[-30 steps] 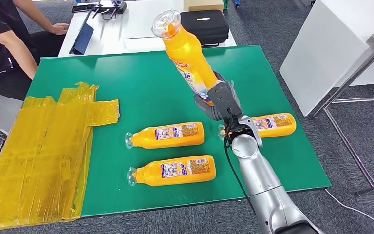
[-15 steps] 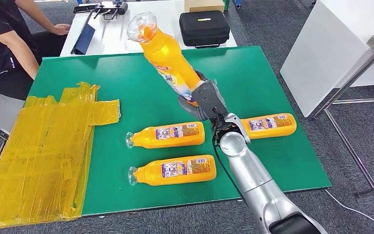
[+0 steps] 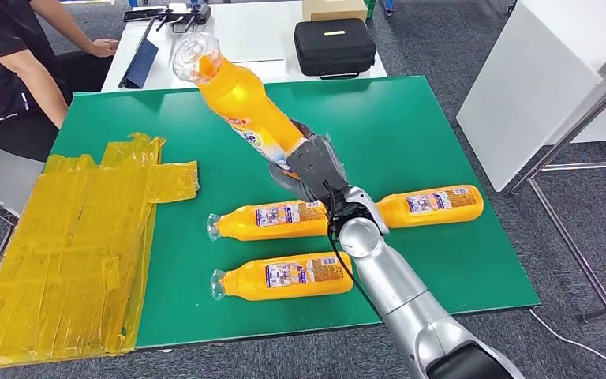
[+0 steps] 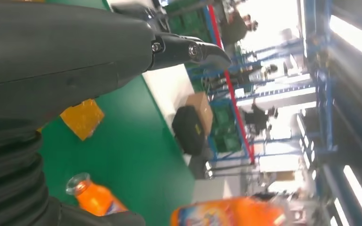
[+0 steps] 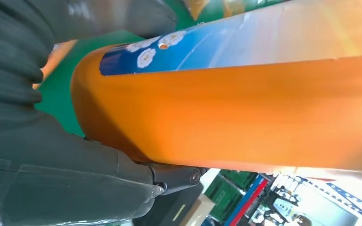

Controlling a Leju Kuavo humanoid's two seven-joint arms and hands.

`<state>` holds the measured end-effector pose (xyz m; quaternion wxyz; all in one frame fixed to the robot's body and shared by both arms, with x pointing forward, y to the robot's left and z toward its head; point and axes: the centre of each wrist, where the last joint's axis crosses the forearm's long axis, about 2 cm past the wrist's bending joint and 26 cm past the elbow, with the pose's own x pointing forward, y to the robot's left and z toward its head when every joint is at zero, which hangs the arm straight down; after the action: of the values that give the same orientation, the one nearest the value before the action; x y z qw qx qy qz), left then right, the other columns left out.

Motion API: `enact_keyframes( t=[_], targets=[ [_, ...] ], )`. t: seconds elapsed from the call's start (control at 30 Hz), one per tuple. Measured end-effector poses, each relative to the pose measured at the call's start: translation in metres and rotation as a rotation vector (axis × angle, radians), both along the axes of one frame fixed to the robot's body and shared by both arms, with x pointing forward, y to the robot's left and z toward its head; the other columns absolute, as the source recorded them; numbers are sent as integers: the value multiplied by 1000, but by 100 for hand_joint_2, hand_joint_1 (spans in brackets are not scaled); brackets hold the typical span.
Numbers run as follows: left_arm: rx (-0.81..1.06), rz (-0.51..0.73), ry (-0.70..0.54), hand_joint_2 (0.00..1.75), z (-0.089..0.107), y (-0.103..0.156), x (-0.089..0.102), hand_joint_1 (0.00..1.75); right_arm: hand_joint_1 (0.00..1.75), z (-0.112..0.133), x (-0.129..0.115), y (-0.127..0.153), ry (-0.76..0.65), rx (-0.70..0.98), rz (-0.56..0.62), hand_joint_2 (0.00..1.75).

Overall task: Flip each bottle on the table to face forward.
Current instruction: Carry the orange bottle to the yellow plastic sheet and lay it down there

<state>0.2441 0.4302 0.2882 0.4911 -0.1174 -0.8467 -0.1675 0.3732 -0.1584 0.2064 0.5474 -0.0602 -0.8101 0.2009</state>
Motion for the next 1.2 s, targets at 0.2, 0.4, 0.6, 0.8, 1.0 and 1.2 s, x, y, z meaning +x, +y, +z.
enact_keyframes(
  t=[0.2,0.4,0.6,0.8,1.0,1.2],
  targets=[
    [-58,-170,38,175,-83,-73,-14,0,175,-22,-17,-20,12,-15,-43,175],
    [-120,-228,85,175,-115,-120,-38,0,175,-32,-28,-25,30,-10,-55,175],
    [-204,-222,170,175,-99,-108,-24,0,175,-17,-23,-8,38,20,-35,175],
    [-210,-129,156,175,-23,-69,36,0,175,9,-9,18,4,53,43,175],
    [-181,-41,109,175,32,-50,78,0,175,27,8,34,-9,43,92,175],
    [-179,18,92,175,40,-43,104,0,175,43,25,40,-8,14,91,175]
  ],
)
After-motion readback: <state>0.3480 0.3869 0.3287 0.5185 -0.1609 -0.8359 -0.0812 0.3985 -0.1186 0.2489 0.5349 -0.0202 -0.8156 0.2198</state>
